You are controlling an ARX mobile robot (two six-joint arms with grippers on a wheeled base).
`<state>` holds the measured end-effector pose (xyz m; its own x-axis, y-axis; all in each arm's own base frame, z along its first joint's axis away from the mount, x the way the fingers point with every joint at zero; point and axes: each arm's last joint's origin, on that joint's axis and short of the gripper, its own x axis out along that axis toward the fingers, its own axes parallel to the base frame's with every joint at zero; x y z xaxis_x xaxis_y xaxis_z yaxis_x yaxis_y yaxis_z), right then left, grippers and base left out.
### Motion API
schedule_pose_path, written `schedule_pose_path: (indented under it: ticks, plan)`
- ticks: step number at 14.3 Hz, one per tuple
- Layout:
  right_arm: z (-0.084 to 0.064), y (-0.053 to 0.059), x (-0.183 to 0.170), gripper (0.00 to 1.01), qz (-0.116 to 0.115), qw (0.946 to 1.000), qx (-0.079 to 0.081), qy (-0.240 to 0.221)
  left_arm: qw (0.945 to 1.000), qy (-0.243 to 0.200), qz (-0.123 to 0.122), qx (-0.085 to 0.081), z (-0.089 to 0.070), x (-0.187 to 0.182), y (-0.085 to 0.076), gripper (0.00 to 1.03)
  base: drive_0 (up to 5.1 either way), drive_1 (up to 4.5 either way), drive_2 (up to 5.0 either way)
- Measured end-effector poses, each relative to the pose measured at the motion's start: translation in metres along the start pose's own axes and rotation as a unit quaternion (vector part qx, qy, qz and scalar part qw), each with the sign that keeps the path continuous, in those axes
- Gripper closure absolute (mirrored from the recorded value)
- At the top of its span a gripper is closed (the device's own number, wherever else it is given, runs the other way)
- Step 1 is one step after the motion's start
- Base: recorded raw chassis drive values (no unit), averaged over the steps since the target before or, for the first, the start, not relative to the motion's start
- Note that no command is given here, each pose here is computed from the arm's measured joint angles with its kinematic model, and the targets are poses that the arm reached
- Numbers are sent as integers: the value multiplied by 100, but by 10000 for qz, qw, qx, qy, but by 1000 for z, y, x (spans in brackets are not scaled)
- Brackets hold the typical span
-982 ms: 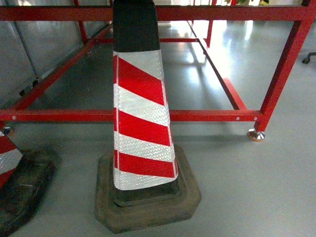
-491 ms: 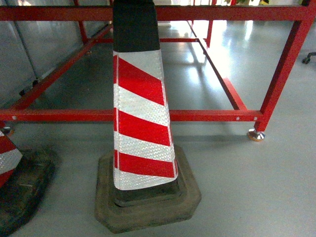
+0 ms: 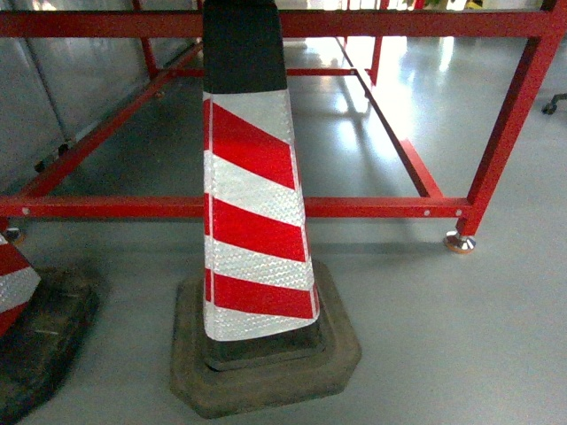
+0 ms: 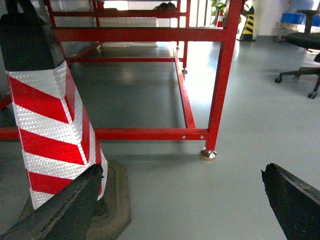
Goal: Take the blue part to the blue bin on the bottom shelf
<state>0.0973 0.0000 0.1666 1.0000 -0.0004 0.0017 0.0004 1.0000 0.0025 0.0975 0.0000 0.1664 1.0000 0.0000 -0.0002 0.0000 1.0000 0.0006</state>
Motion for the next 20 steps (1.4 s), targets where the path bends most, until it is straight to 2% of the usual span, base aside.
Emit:
schedule_pose_path:
  ticks: [20]
  plan:
    - [0, 0, 0, 3, 2, 10000, -4, -10, 10000, -6, 8, 0, 0, 0, 0, 5, 0, 0, 0]
